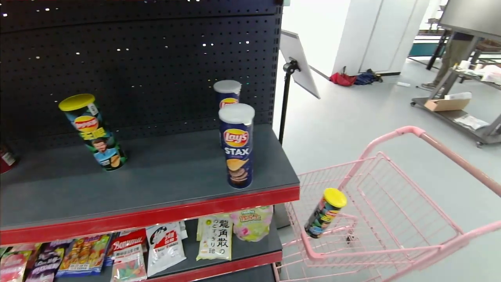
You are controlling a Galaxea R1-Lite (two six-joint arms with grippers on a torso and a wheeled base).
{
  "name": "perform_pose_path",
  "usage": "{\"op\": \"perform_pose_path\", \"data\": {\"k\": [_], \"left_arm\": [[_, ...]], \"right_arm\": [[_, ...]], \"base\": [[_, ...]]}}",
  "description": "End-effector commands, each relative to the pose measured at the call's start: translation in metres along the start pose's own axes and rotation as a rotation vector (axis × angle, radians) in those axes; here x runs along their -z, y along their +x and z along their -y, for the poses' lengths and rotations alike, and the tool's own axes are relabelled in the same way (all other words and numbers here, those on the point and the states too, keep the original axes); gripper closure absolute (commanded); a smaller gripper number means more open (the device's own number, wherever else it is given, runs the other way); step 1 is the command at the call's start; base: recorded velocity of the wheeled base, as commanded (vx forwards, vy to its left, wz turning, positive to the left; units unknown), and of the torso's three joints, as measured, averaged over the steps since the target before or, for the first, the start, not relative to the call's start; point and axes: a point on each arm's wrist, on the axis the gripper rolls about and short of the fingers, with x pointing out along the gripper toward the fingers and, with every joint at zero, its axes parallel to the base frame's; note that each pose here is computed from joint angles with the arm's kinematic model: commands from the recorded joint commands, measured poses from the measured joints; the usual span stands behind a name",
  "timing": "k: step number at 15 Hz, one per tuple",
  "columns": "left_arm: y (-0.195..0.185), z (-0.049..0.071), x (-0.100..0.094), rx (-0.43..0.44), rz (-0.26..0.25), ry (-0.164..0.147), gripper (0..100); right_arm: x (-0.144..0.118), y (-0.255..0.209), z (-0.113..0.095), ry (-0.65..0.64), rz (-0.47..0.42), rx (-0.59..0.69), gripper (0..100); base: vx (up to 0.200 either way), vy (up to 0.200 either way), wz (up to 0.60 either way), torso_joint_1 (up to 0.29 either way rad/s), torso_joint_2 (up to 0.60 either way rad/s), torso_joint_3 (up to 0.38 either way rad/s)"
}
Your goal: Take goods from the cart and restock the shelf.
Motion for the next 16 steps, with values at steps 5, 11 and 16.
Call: {"op": "perform_pose_path", "data": {"k": [5, 11, 16], "left_arm": [[0.0001, 0.0, 0.0, -0.001, -0.001, -0.002, 0], [0.0001, 0.0, 0.0, -0.001, -0.001, -0.002, 0], [0.0001, 0.0, 0.0, -0.001, -0.001, -0.002, 0]], "right_arm": [[-0.0001, 0.0, 0.0, 0.0, 0.0, 0.0, 0], [-0.0001, 0.0, 0.0001, 0.002, 0.0, 0.003, 0], [-0.0001, 0.0, 0.0001, 0.002, 0.0, 0.003, 0]], "base": [[0.0, 0.0, -0.24, 0.001, 0.0, 0.001], [0.0, 0.0, 0.0, -0.076, 0.18, 0.102], [0.0, 0.0, 0.0, -0.147, 0.35, 0.201]]}}
